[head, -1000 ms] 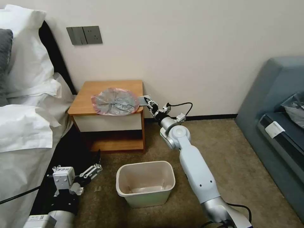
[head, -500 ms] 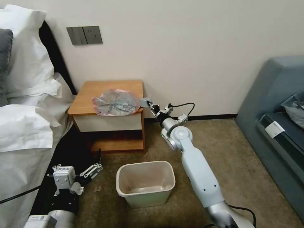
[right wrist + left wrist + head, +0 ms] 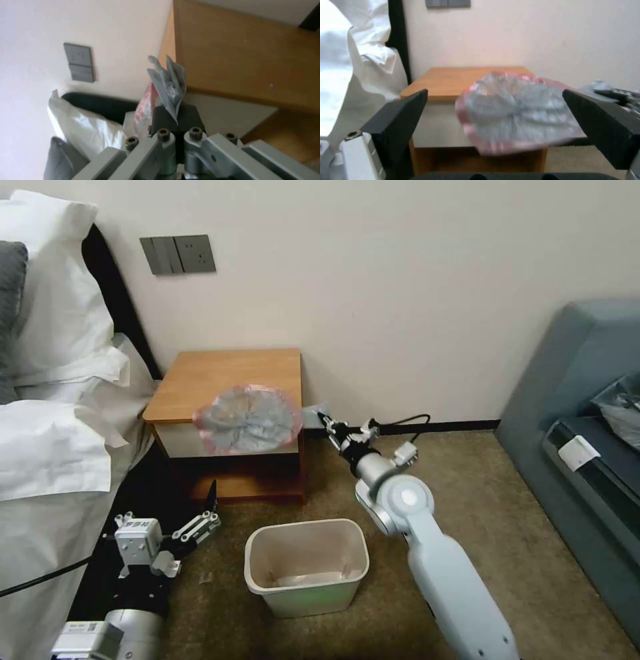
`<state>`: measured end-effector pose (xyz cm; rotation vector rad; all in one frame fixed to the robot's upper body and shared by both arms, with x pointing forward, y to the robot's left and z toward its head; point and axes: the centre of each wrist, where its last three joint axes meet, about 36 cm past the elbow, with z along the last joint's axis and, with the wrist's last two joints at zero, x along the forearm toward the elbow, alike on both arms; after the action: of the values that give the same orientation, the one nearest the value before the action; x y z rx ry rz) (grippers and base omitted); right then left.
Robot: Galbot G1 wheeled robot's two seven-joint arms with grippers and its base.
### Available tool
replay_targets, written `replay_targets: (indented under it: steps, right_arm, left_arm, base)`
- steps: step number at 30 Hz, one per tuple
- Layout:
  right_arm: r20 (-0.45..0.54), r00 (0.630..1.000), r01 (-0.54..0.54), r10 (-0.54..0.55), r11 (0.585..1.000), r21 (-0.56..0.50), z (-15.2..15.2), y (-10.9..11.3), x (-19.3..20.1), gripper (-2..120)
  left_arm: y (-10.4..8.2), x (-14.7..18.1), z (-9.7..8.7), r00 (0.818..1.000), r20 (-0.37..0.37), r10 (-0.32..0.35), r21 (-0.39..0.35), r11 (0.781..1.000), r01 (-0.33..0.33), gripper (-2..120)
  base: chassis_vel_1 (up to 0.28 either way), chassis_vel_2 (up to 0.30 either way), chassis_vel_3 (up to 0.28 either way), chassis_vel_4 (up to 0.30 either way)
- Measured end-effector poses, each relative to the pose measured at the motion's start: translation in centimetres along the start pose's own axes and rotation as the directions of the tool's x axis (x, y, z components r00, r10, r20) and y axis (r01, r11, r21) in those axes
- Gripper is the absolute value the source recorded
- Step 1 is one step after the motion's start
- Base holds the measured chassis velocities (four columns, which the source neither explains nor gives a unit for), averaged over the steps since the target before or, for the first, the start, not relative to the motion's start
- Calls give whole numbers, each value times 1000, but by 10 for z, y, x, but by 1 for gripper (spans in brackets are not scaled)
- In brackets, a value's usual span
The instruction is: Pick up the garbage bag from the table and place it over the trash can.
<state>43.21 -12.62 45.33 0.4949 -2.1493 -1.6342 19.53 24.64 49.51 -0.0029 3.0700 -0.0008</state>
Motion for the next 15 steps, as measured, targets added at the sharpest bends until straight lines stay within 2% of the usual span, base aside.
replay_targets:
  steps: [6, 15]
  right_arm:
    - [-26, 999, 18, -19, 999, -27, 19, 17, 41, 0]
    - [-76, 997, -6, 2, 998, -58, 53, 24, 77, 0]
  left_arm:
    - [-1, -7, -2, 999, 32, -1, 8, 1000, 1, 100]
    - [-1, -11, -4, 999, 50, 3, 10, 1000, -3, 100]
  base:
    - [0, 0, 0, 0]
    - [0, 0, 0, 0]
